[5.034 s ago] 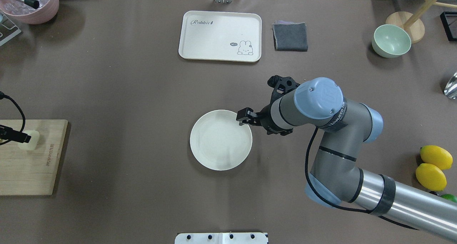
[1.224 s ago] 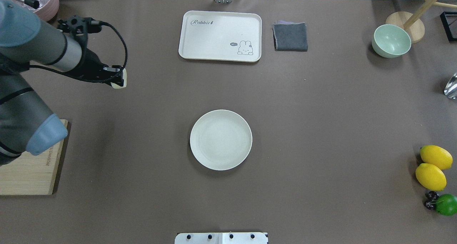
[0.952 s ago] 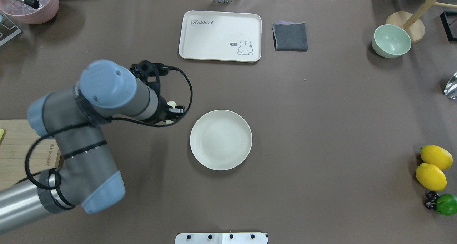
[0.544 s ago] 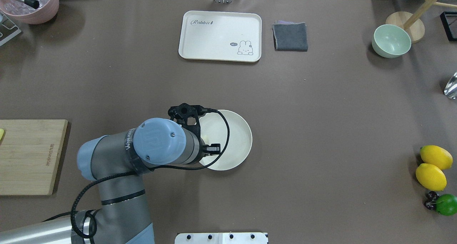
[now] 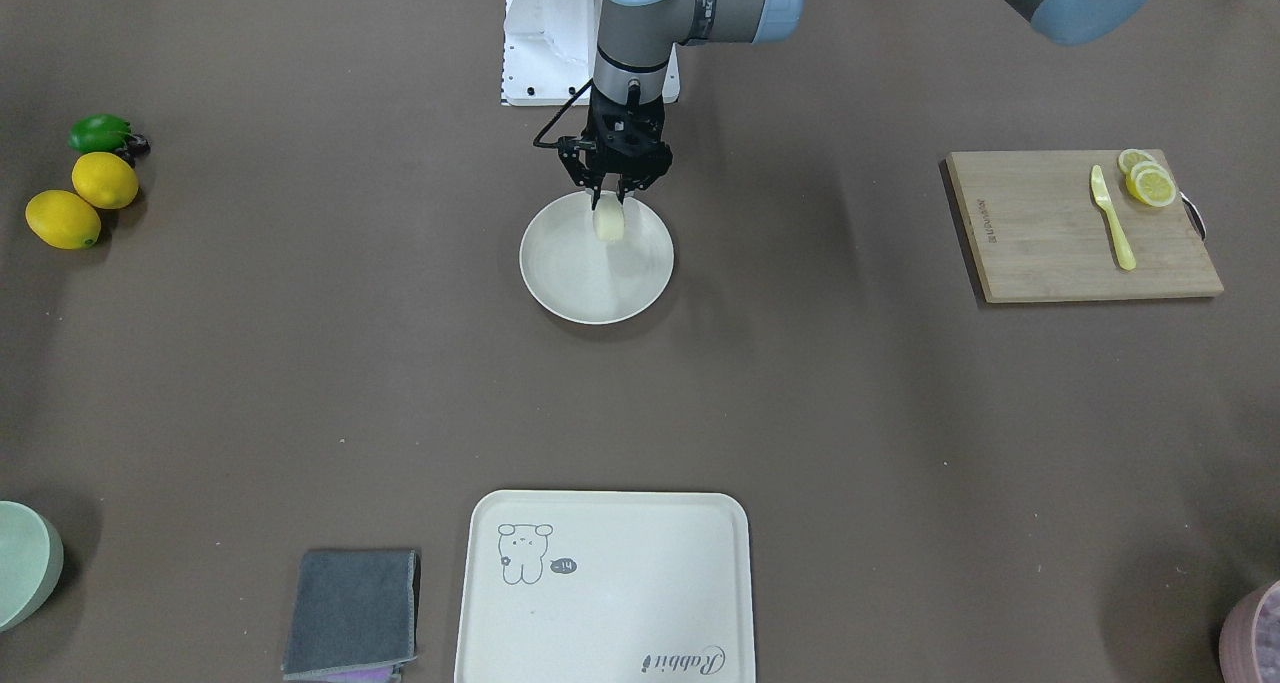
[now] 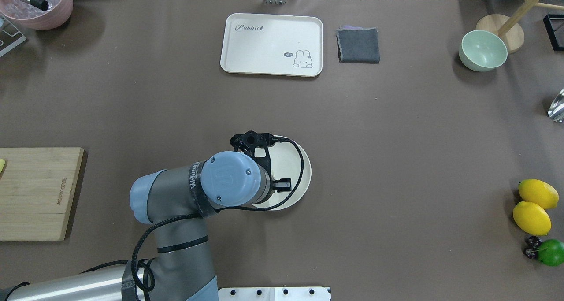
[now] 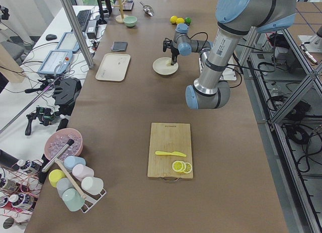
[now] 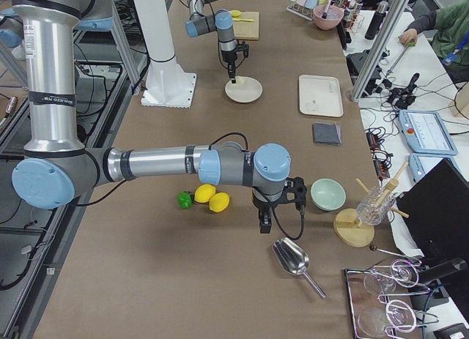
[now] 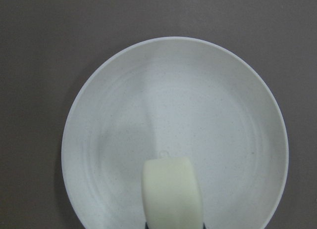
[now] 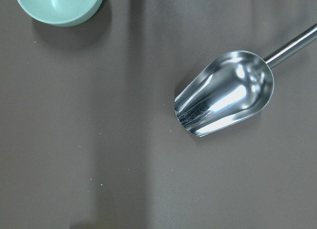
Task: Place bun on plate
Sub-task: 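Lower the bun onto the white plate and open the left gripper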
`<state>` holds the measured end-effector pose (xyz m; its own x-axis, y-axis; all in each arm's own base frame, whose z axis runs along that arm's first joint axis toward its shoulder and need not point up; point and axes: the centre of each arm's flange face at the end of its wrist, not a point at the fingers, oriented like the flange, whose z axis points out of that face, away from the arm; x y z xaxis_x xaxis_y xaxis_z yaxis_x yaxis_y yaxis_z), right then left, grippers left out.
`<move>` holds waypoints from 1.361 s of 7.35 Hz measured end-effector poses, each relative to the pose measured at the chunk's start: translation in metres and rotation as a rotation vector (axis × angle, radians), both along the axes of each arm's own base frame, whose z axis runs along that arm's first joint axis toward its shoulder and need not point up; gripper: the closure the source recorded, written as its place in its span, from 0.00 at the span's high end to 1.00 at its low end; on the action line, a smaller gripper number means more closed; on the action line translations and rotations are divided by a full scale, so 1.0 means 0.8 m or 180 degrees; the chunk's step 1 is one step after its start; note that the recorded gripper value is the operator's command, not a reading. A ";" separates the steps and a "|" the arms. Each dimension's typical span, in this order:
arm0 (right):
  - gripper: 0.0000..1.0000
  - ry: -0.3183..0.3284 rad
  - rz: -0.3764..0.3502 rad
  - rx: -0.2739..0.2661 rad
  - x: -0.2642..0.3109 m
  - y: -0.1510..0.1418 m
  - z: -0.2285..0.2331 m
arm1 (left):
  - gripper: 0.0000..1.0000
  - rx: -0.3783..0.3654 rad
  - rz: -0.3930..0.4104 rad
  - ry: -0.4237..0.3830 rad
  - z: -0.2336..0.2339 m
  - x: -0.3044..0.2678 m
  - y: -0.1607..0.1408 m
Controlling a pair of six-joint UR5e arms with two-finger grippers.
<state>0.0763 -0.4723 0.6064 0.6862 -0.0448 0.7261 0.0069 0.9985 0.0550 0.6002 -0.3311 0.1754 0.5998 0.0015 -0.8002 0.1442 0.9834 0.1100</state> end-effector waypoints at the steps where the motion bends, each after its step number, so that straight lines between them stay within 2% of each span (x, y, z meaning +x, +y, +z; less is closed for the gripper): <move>1: 1.00 0.0002 0.0003 0.0003 0.000 0.003 -0.001 | 0.34 0.0008 -0.0012 -0.0053 0.005 0.009 -0.004; 2: 1.00 0.0003 0.0004 0.0007 0.000 0.003 -0.002 | 0.39 0.0017 -0.0026 -0.0088 0.009 0.014 -0.006; 4: 1.00 0.0005 0.0005 0.0010 0.000 0.003 -0.002 | 0.60 0.0017 -0.0029 -0.0124 0.015 0.018 -0.007; 5: 1.00 0.0007 0.0005 0.0014 0.000 0.003 -0.003 | 0.87 0.0010 -0.0026 -0.0148 0.019 0.022 -0.007; 6: 1.00 0.0008 0.0005 0.0016 0.001 0.002 -0.004 | 0.97 0.0002 -0.0024 -0.0172 0.023 0.025 -0.007; 8: 1.00 0.0009 0.0008 0.0021 0.001 0.001 -0.005 | 0.97 0.0012 -0.0042 -0.0151 0.017 0.022 -0.010; 10: 1.00 0.0009 0.0007 0.0022 0.001 0.000 -0.005 | 0.98 0.0049 -0.0052 -0.0057 -0.010 -0.028 -0.044</move>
